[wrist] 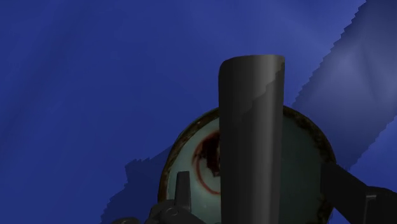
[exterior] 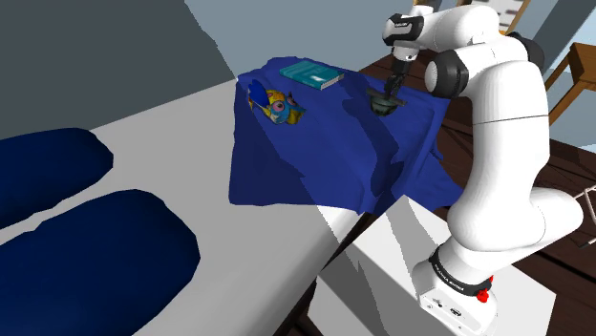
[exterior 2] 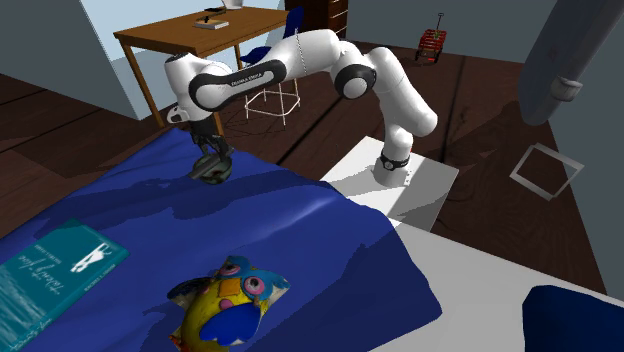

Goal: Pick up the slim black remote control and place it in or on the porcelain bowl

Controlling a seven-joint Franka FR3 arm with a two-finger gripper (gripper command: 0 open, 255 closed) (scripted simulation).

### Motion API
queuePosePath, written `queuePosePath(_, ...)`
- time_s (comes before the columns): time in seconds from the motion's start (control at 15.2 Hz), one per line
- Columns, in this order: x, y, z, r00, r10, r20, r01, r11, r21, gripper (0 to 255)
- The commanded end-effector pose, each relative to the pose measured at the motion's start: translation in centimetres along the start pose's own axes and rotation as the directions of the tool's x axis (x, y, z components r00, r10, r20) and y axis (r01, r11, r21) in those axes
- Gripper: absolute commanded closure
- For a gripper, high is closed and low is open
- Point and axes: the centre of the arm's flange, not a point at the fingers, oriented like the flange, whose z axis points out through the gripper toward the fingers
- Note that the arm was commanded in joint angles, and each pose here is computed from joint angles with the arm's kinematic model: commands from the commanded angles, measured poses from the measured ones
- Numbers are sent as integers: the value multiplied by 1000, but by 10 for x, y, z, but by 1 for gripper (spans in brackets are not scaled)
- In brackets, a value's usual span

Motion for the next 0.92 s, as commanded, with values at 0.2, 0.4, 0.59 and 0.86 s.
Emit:
queuePosePath(0.2,0,0,-26,1000,0,0,0,1000,0,0)
queuePosePath(0.4,0,0,-50,1000,0,0,0,1000,0,0)
queuePosePath(0.59,0,0,-50,1000,0,0,0,1000,0,0)
queuePosePath(0.86,0,0,-50,1000,0,0,0,1000,0,0)
